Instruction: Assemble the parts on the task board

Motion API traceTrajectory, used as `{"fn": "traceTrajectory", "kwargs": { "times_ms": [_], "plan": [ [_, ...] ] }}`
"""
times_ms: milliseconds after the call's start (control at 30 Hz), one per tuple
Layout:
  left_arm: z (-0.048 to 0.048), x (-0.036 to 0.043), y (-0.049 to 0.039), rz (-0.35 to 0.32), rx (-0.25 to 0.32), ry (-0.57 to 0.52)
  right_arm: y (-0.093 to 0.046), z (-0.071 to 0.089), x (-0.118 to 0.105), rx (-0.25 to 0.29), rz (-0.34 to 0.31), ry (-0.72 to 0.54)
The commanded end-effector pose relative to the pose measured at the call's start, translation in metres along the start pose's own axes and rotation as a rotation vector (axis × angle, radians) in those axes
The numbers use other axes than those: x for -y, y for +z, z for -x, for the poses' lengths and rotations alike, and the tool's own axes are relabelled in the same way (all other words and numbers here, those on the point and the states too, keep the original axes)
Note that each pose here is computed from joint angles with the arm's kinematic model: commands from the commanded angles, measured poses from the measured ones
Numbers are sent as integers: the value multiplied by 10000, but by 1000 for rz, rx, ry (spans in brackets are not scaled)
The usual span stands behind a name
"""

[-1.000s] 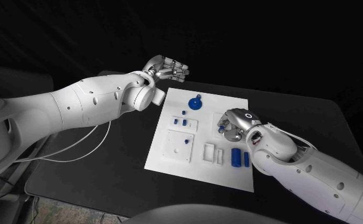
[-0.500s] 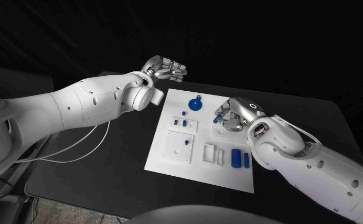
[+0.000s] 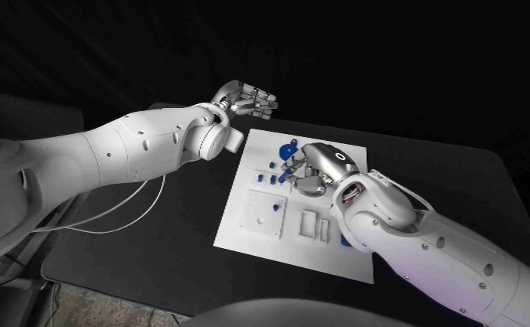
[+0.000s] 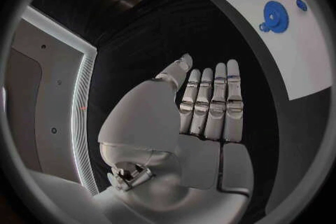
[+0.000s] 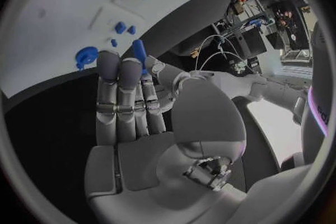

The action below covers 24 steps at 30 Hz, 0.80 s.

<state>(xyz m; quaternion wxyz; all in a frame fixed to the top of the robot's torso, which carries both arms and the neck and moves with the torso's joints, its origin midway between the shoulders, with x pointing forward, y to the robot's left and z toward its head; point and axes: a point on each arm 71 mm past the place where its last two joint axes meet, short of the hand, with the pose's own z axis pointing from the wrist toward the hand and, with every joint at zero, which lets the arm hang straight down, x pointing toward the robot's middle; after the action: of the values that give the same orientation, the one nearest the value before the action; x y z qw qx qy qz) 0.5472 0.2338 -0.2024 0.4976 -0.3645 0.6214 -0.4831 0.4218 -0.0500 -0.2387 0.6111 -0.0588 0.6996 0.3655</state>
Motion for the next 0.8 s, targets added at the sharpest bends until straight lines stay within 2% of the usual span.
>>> {"fn": "traceTrajectory", "kwargs": {
  "times_ms": [33,333,500,633,800],
  "plan": [
    [-54,27,5,-17,-28,-17,13,-105,-132,-19,69,-16],
    [-130,49,8,-23,-52,-26,-23,-440,-321,-97,129,-35],
    [-144,50,4,-22,-57,-27,-70,-646,-337,-175,148,-74],
    [-163,53,-2,-22,-63,-30,-88,-768,-307,-221,138,-108],
    [-174,54,-4,-22,-66,-31,-83,-826,-283,-239,121,-130]
  ]
}}
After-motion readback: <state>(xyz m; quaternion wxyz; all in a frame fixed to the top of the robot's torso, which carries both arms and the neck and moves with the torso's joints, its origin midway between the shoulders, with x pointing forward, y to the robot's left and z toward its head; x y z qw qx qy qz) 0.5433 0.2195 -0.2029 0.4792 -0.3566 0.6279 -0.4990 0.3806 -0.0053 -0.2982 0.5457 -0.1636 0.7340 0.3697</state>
